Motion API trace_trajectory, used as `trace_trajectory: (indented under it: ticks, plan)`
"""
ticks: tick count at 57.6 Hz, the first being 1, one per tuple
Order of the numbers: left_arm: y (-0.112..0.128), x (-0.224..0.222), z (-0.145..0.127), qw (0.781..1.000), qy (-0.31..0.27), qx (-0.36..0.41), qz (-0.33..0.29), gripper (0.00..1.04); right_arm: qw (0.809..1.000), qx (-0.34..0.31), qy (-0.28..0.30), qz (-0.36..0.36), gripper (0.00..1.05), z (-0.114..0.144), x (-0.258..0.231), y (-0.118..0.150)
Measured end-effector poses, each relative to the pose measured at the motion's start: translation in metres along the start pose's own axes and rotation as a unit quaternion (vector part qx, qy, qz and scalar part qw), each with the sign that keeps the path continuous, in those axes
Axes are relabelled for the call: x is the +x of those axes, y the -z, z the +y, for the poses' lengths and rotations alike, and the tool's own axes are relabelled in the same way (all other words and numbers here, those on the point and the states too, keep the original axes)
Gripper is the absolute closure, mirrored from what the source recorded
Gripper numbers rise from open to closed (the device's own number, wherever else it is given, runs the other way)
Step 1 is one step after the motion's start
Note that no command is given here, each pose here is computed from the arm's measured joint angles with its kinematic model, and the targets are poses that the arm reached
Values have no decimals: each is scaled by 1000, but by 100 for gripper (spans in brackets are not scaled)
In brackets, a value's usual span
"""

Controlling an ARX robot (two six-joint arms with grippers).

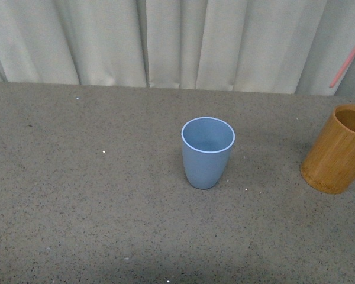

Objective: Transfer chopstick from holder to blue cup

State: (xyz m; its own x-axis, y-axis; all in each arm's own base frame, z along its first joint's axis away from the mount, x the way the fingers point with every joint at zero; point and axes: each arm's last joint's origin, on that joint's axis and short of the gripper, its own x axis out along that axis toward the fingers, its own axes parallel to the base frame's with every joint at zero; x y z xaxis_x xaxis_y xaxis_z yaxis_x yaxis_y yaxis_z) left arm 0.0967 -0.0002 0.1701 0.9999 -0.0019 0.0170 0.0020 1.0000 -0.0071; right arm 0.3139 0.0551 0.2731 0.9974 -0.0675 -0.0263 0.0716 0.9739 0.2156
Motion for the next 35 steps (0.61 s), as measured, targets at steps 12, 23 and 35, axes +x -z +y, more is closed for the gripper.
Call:
trace_trajectory:
  ticks: [12,23,35]
  plan:
    - [0,0,0,1000,0,0,0,7,999,-3,-29,13,101,33,2,14]
    - [0,0,0,1000,0,0,0,7,999,1,-42,32,101,56,7,32]
    - [0,0,0,1000,0,0,0,7,998,8,-46,53,101,76,16,52]
